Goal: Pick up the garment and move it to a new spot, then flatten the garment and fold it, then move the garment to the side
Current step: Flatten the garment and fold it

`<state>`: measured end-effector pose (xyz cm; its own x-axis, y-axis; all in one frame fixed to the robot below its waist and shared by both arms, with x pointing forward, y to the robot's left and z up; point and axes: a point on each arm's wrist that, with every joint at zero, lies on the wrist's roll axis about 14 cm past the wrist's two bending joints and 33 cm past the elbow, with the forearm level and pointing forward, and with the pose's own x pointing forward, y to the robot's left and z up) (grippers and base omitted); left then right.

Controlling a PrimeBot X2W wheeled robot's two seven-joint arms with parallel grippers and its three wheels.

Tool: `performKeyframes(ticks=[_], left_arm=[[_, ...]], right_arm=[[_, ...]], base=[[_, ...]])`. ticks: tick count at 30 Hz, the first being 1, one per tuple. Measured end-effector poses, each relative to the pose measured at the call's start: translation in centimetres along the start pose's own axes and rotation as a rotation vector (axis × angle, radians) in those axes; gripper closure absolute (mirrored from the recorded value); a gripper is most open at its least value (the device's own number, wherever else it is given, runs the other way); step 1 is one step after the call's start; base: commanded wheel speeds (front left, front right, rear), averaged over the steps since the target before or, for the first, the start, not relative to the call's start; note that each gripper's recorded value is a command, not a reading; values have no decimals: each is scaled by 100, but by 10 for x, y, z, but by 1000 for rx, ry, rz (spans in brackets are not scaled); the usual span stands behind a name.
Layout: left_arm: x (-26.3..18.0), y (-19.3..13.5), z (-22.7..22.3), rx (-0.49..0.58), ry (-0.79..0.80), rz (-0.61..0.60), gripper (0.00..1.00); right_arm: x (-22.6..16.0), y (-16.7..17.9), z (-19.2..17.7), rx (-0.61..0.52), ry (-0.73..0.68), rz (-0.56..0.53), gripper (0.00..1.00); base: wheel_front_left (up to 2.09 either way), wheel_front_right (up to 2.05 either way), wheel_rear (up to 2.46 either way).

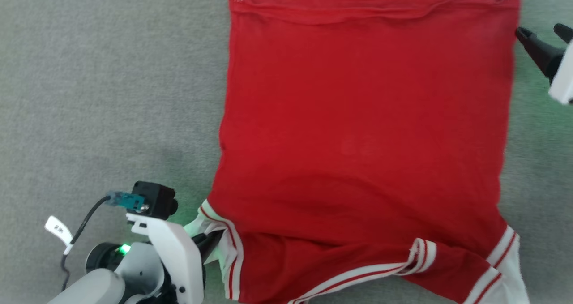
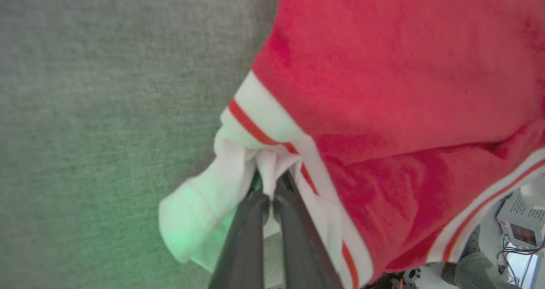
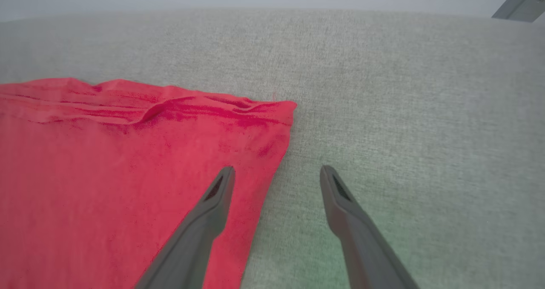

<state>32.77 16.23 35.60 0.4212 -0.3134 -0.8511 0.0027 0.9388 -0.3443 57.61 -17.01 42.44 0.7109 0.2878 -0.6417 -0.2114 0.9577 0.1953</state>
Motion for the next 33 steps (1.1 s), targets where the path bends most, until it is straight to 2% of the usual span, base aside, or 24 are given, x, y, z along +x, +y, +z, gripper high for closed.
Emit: performKeyframes(ticks=[6,13,15,23,33], left_arm=[[4,2,0,-13,-1,-3,100],[6,3,-1,-31,-3,-4,100],[7,4,-1,-34,-5,-3,100],[11,1,8,-18,-44,-19,100],[15,-4,41,50,-120,-31,100]], right_arm=[[41,6,-19,34,185,7,0],[57,12,-35,-5,369,2,0],[57,13,-39,-32,398,0,100],[42,14,-39,-82,355,36,100],[-19,-4,-53,-141,298,54,100]], base=[[0,0,0],[0,0,0],[0,0,0],[0,0,0],[0,0,0]])
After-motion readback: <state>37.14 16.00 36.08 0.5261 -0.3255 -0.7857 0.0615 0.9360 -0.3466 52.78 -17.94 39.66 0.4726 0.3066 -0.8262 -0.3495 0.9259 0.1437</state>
